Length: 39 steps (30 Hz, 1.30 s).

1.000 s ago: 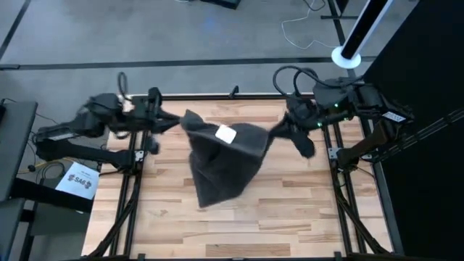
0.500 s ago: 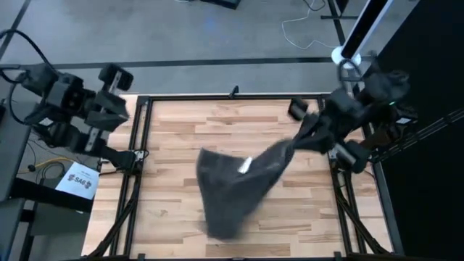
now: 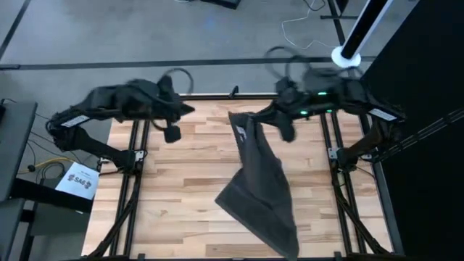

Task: Roll towel
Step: Roll the black towel

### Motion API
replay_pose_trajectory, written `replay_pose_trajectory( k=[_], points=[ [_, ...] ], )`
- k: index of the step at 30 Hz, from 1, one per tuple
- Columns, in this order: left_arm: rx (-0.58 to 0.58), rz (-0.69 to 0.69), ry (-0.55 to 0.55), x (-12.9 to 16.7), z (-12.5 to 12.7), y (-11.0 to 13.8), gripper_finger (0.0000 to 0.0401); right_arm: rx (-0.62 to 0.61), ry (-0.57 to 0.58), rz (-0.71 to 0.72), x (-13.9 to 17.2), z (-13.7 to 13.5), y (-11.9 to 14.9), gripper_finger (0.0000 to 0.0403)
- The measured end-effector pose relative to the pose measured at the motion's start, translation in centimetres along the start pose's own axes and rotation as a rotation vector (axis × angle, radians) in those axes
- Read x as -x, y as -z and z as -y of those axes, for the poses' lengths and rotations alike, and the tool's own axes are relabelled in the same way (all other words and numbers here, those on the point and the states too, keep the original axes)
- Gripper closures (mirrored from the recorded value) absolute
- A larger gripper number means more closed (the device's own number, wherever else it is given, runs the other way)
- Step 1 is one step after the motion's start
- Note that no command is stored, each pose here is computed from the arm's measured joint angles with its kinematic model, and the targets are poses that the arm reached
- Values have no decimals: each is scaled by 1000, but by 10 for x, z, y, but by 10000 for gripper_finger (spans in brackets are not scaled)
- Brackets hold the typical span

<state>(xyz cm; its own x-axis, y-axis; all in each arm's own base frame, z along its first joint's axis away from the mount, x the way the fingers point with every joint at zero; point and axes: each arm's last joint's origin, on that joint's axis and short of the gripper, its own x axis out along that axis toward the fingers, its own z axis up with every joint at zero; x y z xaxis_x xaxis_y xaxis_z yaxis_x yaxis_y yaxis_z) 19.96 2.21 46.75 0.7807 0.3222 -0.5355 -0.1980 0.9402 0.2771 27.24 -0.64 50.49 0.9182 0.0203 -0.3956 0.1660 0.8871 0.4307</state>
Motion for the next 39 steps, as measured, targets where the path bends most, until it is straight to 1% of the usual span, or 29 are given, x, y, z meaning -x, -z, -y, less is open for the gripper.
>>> replay_pose_trajectory(
  k=[3,5,6,9,13,16,18,20,21,22,24,26,29,32,34,37,39],
  points=[
    [49,-52,90,-31,8,21,401,-2,105,-119,-24,20,6,402],
    [83,-91,145,-54,15,40,401,13,145,-173,-35,29,9,402],
    [108,-95,157,-64,18,50,401,21,156,-192,-41,32,10,402],
    [195,-103,140,-88,24,81,401,42,176,-237,-55,39,13,402],
    [312,-122,127,-124,38,124,401,75,109,-301,-71,41,17,402],
    [384,-74,125,-143,47,148,401,88,56,-341,-79,43,19,402],
    [405,-63,125,-154,53,165,401,88,37,-366,-85,44,22,402],
    [393,-58,127,-164,59,180,399,99,30,-390,-86,45,24,402],
    [381,-30,128,-168,61,185,394,108,27,-396,-87,45,24,402],
    [373,-2,128,-172,63,189,386,119,20,-393,-87,45,24,402],
    [364,11,130,-183,67,201,364,127,15,-398,-87,44,25,402],
    [370,22,131,-196,69,210,333,131,10,-399,-87,42,25,402],
    [371,41,142,-219,72,216,279,135,0,-405,-87,40,27,402],
    [345,12,144,-246,77,226,227,141,-14,-407,-88,35,28,402],
    [329,-22,139,-264,79,230,200,143,-20,-407,-88,33,29,402],
    [295,-98,139,-293,82,235,179,145,-29,-404,-89,30,30,402],
    [258,-120,141,-309,84,233,180,130,-30,-405,-89,28,31,402]
  ],
)
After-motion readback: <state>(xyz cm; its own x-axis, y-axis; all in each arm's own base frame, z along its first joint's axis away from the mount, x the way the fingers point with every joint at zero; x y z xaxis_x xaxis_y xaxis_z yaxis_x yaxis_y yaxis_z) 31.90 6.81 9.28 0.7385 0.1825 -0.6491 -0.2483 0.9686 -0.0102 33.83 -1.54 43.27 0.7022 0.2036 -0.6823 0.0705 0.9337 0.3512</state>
